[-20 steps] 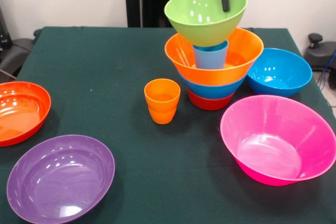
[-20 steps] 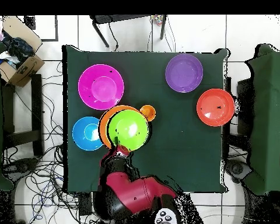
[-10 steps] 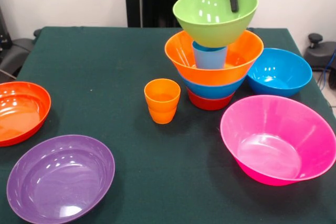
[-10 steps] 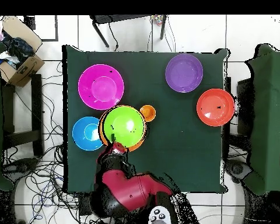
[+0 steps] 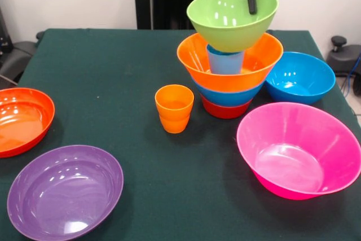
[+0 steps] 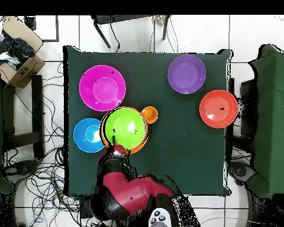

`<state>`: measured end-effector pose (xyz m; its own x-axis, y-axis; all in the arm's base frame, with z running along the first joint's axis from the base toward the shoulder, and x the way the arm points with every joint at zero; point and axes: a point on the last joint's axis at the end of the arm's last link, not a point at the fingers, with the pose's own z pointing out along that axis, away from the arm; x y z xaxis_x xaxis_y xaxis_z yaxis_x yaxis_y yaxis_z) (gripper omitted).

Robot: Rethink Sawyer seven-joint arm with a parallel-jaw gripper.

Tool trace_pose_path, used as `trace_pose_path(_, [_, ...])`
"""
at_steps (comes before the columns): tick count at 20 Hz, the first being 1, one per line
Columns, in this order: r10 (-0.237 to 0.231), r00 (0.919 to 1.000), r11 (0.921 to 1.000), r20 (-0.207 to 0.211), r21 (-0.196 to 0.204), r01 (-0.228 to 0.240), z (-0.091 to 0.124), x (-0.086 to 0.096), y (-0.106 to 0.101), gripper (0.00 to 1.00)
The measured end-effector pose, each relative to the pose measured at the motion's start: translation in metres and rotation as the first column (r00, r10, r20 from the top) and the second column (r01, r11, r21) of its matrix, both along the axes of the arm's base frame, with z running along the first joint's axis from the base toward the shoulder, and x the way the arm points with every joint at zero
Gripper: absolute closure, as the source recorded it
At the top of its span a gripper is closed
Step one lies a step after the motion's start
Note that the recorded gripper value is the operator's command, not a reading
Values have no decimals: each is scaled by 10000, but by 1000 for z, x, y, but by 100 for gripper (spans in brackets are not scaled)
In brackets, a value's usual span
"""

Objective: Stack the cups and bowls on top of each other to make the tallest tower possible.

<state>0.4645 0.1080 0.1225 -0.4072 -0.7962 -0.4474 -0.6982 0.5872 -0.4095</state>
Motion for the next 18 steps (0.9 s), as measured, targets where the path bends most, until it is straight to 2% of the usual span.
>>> trace_pose_path(13, [-257,9983,9997,-520,-37,256,-20,-10,-11,100])
trace_pose_path(18, [-319,9978,9995,-583,-45,317,-24,-13,-13,100])
